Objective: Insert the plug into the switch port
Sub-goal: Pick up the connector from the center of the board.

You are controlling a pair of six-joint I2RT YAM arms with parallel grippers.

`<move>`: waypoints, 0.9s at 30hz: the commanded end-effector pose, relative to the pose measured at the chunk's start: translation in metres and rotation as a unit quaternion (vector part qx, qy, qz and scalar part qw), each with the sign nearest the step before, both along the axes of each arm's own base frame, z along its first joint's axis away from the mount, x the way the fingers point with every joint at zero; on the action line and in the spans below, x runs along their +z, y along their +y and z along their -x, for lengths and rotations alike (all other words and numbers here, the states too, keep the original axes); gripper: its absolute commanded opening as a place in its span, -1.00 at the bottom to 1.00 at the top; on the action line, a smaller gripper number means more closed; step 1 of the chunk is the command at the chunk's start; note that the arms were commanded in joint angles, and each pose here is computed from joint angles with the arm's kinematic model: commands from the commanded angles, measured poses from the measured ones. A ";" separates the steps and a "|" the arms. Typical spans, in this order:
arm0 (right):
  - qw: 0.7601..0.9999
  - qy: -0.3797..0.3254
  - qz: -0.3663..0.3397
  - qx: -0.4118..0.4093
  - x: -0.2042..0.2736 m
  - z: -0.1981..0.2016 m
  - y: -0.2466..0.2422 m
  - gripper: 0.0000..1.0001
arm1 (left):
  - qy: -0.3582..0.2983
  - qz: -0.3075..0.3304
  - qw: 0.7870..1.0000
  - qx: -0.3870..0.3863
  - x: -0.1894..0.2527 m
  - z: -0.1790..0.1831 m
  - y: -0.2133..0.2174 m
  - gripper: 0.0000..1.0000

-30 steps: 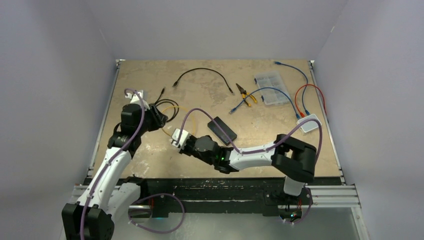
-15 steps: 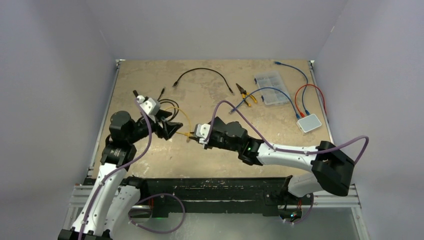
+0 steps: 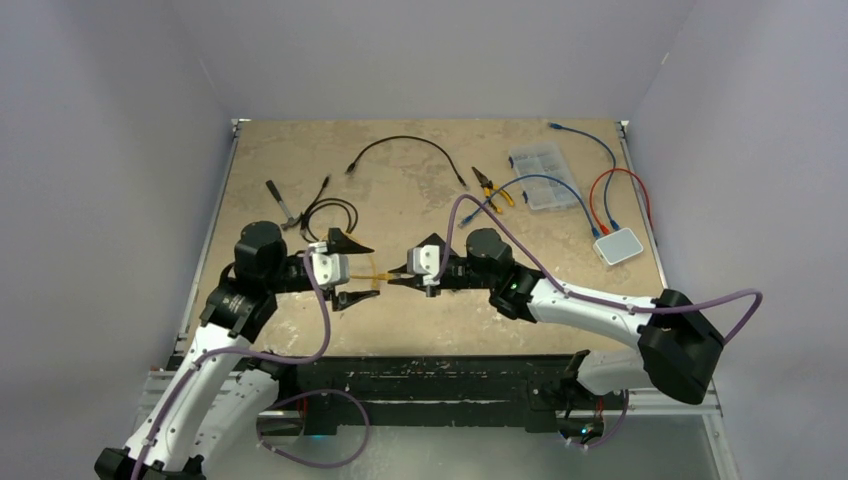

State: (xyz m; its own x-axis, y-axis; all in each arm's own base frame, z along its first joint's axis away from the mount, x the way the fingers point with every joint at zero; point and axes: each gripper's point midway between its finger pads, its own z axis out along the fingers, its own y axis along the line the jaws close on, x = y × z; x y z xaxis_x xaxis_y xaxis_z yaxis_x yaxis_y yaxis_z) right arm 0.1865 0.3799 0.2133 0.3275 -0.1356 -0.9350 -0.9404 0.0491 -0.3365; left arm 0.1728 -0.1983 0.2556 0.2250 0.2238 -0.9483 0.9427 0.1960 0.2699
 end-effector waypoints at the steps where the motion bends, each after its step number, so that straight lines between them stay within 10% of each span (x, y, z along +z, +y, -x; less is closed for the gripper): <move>1: 0.998 -0.017 -0.015 0.053 0.014 0.018 0.002 -1.00 | -0.044 -0.025 0.997 -0.064 -0.002 0.012 -0.007 0.45; 27: 0.998 -0.007 -0.036 0.055 0.019 0.020 -0.002 -1.00 | 0.006 -0.051 0.996 -0.068 -0.036 0.012 -0.016 -0.27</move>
